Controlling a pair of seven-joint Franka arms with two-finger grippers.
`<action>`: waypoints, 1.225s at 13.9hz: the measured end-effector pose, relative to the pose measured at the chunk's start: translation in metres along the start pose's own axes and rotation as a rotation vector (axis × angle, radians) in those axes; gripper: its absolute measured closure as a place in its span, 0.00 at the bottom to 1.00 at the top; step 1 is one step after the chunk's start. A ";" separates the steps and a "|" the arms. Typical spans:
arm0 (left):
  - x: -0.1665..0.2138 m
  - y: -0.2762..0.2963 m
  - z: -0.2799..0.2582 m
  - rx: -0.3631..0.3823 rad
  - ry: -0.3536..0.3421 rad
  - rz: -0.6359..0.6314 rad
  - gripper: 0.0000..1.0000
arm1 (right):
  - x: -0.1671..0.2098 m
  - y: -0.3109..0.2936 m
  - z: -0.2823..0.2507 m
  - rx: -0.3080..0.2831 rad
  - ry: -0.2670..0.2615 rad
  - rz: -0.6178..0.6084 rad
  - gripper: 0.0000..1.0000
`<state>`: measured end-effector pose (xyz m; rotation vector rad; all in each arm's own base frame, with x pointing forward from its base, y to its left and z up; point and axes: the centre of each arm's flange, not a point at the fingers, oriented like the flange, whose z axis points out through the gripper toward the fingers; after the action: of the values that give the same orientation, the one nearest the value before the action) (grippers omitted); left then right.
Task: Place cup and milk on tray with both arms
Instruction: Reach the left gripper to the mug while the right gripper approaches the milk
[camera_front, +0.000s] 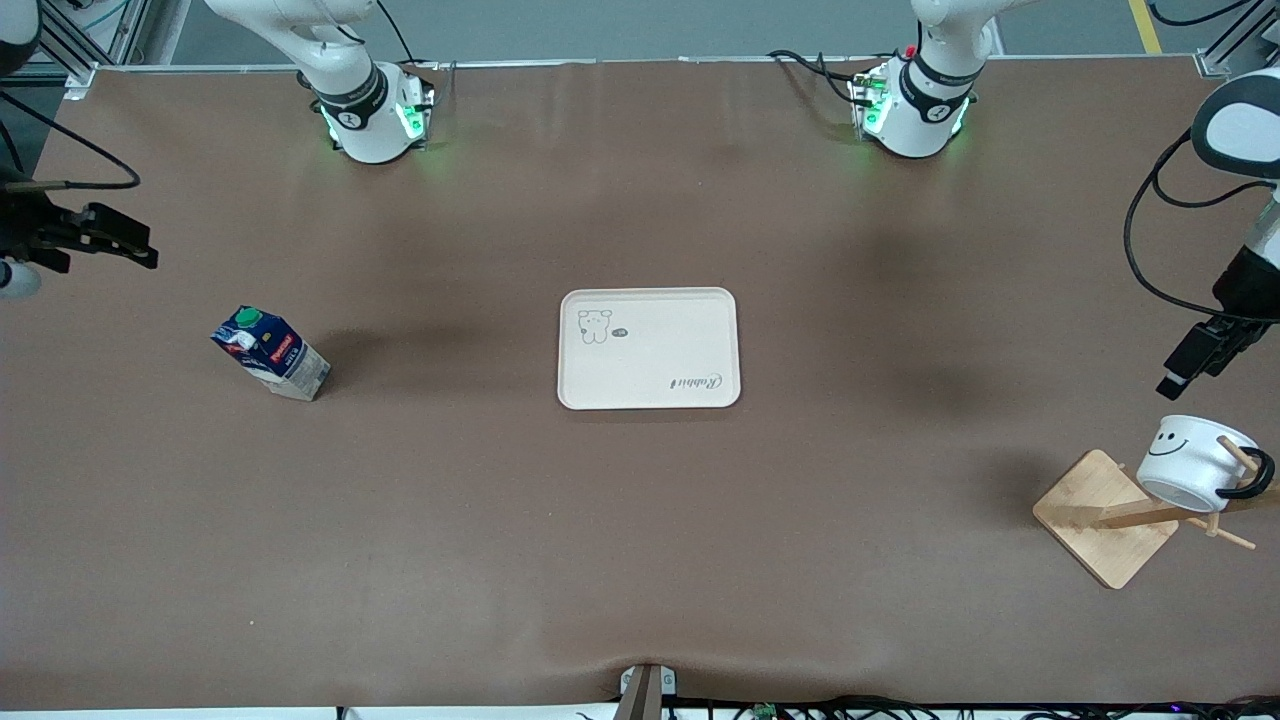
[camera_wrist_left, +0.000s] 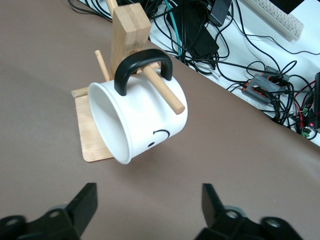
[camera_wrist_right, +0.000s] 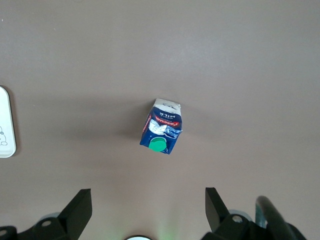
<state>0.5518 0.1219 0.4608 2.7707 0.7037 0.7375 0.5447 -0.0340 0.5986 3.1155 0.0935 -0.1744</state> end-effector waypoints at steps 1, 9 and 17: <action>0.002 -0.001 0.003 -0.012 0.004 0.001 0.10 | 0.003 -0.002 0.003 -0.001 -0.003 -0.003 0.00; 0.030 -0.021 0.016 -0.071 0.032 0.093 0.13 | 0.020 0.012 -0.014 -0.049 0.039 0.013 0.00; 0.050 -0.018 0.044 -0.085 0.037 0.098 0.18 | 0.027 0.026 0.005 -0.046 -0.005 0.046 0.00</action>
<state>0.6049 0.1594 0.4384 2.7371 0.5327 0.8193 0.5727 -0.0581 0.5909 3.0681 0.0257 -0.1758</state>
